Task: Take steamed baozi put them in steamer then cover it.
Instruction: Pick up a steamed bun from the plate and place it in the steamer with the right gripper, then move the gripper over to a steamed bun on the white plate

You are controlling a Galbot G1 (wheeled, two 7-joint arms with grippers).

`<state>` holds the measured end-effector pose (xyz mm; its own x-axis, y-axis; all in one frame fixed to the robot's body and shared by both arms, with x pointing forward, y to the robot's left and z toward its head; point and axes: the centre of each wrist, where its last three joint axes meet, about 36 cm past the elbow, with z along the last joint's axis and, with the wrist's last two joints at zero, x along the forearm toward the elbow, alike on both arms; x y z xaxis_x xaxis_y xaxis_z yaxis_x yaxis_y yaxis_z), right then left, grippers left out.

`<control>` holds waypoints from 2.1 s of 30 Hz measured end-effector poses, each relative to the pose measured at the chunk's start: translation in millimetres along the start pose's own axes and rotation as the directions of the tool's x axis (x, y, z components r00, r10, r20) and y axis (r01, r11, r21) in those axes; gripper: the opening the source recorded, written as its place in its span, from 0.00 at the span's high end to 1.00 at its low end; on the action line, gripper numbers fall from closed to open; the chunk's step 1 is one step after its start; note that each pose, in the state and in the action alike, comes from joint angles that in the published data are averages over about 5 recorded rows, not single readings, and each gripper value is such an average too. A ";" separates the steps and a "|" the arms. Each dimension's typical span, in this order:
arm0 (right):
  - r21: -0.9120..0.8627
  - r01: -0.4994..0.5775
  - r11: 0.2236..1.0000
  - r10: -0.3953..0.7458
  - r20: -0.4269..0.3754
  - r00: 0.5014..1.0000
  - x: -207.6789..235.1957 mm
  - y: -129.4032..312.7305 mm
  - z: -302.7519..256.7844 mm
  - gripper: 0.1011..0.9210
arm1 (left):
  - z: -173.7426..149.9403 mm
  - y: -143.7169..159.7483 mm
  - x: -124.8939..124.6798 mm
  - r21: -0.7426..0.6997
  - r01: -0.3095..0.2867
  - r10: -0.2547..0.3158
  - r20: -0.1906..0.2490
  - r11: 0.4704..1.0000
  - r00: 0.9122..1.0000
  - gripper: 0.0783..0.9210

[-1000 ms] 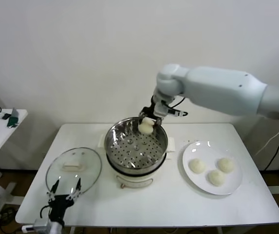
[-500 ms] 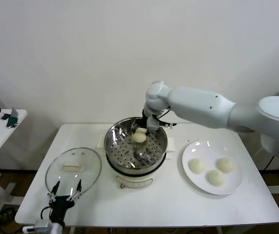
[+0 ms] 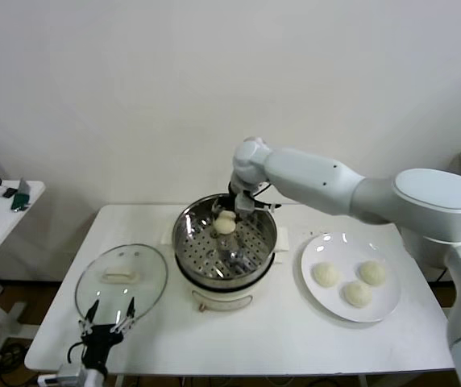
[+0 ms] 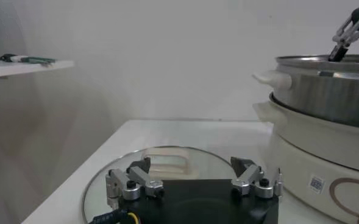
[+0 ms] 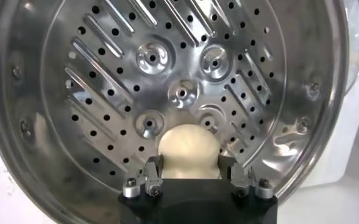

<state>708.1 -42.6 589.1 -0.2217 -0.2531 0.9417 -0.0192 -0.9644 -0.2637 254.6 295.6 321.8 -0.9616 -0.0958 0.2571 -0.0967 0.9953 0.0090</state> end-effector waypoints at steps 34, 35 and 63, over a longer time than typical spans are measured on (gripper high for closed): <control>-0.945 0.037 0.324 -0.112 0.001 0.994 169.4 246.5 -26.2 0.12 | -7.7 -2.8 -2.4 0.003 -0.013 0.013 0.021 1.000 1.000 0.12; -0.956 0.043 0.291 -0.116 0.009 0.993 163.6 253.5 -32.3 0.12 | -7.5 -2.8 -2.4 0.003 -0.012 0.012 0.021 1.000 1.000 0.12; -0.995 0.088 0.057 -0.201 0.074 0.977 11.0 293.0 -78.6 0.12 | -2.9 -0.3 5.3 0.001 0.000 0.000 0.006 1.000 1.000 0.12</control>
<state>623.4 -322.0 505.8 -0.1401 -0.0587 0.9884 -0.9901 -0.0011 -0.1404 250.2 294.8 325.9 -0.9632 -0.0960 0.2509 -0.0969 0.9953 0.0085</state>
